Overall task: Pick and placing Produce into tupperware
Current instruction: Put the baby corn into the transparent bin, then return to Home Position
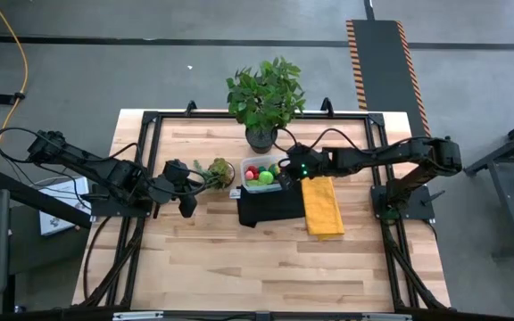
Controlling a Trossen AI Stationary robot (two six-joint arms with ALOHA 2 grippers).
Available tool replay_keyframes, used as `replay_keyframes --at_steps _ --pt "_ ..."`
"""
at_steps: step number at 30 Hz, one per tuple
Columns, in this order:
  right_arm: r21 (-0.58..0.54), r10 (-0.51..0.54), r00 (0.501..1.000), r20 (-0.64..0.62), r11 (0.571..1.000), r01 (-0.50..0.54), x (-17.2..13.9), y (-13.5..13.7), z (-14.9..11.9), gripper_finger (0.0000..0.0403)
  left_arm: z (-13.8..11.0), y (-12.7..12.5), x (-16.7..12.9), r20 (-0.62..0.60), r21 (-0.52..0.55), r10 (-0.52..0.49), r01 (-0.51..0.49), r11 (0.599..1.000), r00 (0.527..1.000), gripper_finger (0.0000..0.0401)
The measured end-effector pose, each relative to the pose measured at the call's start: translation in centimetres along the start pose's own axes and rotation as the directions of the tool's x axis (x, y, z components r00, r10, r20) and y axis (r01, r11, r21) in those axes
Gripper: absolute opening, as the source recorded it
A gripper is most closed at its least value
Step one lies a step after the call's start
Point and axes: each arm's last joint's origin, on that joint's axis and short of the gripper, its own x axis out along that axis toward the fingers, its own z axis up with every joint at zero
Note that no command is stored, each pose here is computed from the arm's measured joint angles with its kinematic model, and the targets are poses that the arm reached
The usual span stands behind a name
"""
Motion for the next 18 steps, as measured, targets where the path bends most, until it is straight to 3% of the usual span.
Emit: replay_keyframes --at_steps 10,18 --pt "-0.005 0.020 1.000 0.015 1.000 -0.020 0.0 0.2 0.2 0.0085 0.1 -0.1 0.0 0.005 -0.011 -0.006 0.006 1.000 1.000 0.0042" --pt "-0.070 0.104 0.995 -0.010 0.992 -0.104 -2.9 0.2 0.6 0.0085 0.9 -0.5 -0.9 0.050 -0.026 -0.137 0.139 0.990 0.989 0.0042"
